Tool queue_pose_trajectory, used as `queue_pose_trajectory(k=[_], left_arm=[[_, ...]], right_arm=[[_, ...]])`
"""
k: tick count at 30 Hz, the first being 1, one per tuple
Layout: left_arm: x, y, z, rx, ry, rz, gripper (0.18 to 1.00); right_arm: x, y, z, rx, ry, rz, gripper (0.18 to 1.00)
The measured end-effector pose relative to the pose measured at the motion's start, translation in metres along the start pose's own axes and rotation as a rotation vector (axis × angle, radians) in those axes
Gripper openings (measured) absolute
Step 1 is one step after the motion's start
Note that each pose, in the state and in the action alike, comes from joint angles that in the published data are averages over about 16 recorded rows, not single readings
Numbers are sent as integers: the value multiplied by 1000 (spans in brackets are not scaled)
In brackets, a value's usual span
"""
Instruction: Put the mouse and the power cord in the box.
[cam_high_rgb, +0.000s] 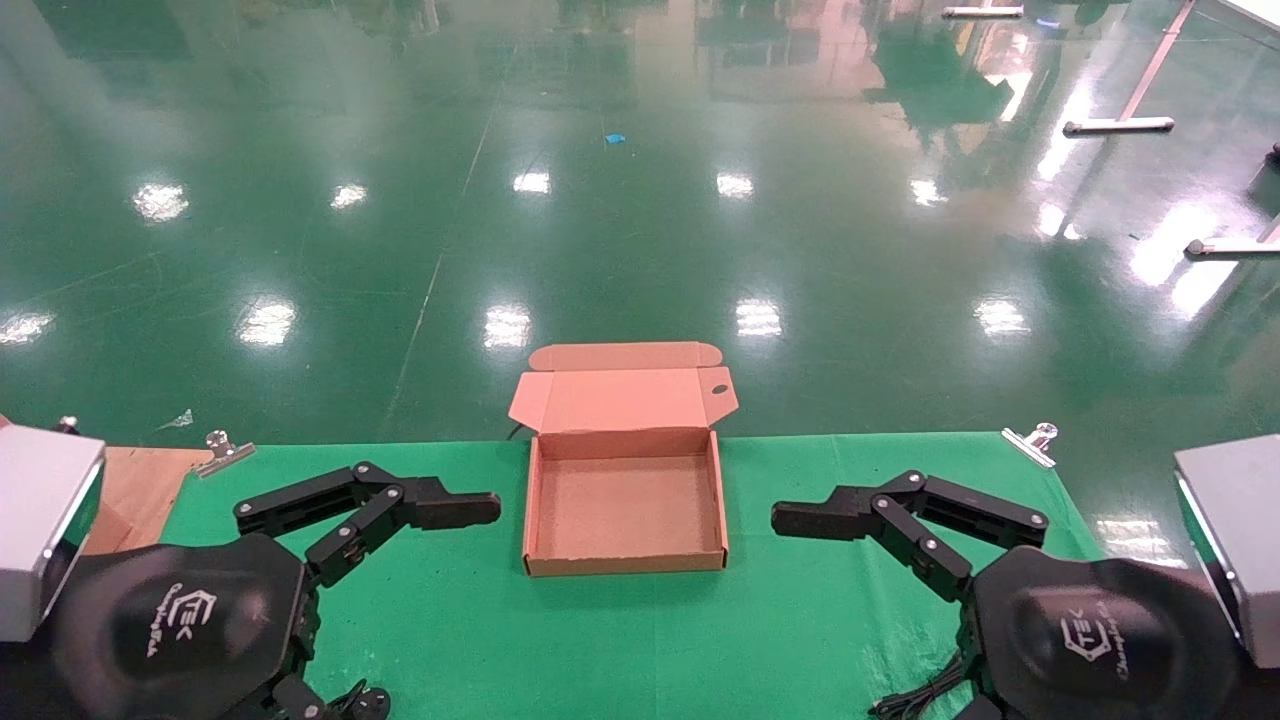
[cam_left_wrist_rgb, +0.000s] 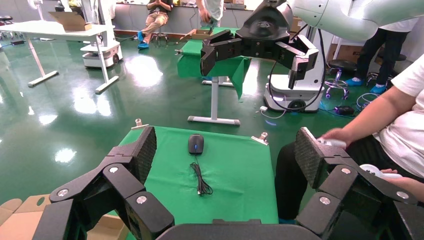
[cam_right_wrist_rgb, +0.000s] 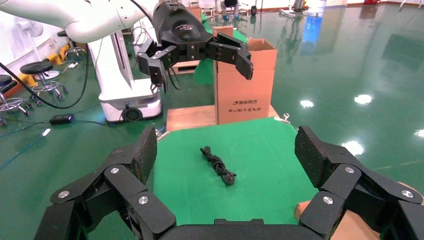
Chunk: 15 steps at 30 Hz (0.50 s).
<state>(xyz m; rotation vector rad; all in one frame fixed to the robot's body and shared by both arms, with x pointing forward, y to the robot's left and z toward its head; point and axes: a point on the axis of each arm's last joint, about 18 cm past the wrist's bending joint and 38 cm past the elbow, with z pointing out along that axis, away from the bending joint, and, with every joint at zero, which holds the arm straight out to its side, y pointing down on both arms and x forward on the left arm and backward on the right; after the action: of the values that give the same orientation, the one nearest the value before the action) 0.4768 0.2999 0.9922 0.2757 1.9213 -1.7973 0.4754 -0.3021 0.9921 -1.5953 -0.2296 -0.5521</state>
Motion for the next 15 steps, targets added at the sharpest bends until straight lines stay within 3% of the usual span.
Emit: queue_pose_trajectory(k=[15], left_arm=[[0,0,0,0,0,0,1001]], right_arm=[[0,0,0,0,1,0,1001]])
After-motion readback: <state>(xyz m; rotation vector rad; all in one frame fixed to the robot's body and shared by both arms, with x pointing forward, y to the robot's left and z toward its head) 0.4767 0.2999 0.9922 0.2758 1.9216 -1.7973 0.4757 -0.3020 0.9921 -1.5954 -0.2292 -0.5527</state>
